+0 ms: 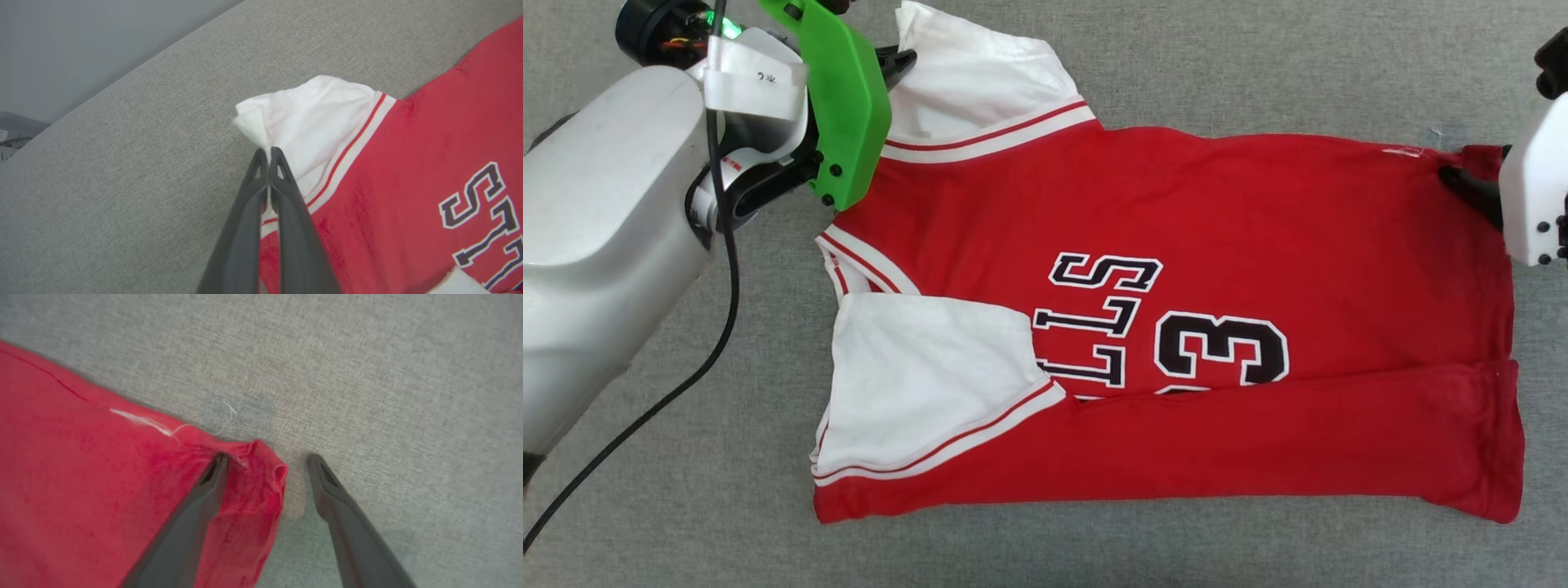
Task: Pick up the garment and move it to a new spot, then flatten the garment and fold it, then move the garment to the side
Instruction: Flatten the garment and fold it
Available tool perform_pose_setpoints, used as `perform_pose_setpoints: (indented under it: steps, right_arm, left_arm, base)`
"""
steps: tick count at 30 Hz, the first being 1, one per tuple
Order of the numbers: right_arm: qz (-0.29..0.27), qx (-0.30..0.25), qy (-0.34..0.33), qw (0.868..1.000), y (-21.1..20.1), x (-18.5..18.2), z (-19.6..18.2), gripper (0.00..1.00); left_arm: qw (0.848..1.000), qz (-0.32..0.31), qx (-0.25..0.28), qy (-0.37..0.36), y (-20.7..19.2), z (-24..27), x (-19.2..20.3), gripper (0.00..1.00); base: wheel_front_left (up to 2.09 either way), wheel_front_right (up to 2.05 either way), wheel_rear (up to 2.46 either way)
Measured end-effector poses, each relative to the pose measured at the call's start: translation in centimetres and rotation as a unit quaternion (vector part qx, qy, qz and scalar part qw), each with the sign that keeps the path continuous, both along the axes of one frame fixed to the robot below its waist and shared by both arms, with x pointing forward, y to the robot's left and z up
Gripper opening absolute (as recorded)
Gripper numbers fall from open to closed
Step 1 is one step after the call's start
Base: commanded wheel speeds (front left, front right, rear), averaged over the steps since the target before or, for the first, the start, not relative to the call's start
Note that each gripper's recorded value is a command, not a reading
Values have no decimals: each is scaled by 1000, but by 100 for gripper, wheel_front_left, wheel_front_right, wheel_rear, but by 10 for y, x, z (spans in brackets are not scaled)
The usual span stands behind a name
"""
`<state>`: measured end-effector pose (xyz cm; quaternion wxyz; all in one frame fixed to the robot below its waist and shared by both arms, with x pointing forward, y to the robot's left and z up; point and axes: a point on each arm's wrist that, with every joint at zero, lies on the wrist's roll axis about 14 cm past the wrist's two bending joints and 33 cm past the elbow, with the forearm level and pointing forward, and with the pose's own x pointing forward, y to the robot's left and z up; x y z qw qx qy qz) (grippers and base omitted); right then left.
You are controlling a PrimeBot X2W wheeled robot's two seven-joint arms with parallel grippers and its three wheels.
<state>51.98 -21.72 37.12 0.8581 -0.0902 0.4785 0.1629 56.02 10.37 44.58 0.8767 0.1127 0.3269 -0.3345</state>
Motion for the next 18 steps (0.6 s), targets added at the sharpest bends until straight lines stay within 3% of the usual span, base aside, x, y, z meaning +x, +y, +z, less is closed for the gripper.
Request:
perform_pose_setpoints:
  steps: [4,5,6,9,10,18]
  right_arm:
    - [8,-15,29,999,-1,-5,-16,100]
    - [10,-15,30,999,-1,-5,-16,76]
    - [11,-13,23,1000,0,-3,-14,0]
    - [5,13,-7,1000,5,2,-5,0]
    - [-1,41,-56,998,12,8,12,0]
    - [9,72,-173,982,13,0,66,0]
  left_arm:
    - [1000,3,-1,3,2,-4,-2,0]
    - [1000,3,-1,2,3,-4,-2,0]
    - [1000,4,-1,0,3,-3,-2,0]
    - [1000,5,-2,-8,4,1,-4,0]
    - [1000,8,-5,-19,5,9,-7,0]
    - [999,8,-15,-46,12,32,-34,0]
  base:
    - [0,0,0]
    - [0,0,0]
    - [0,0,0]
    - [0,0,0]
    - [0,0,0]
    - [0,0,0]
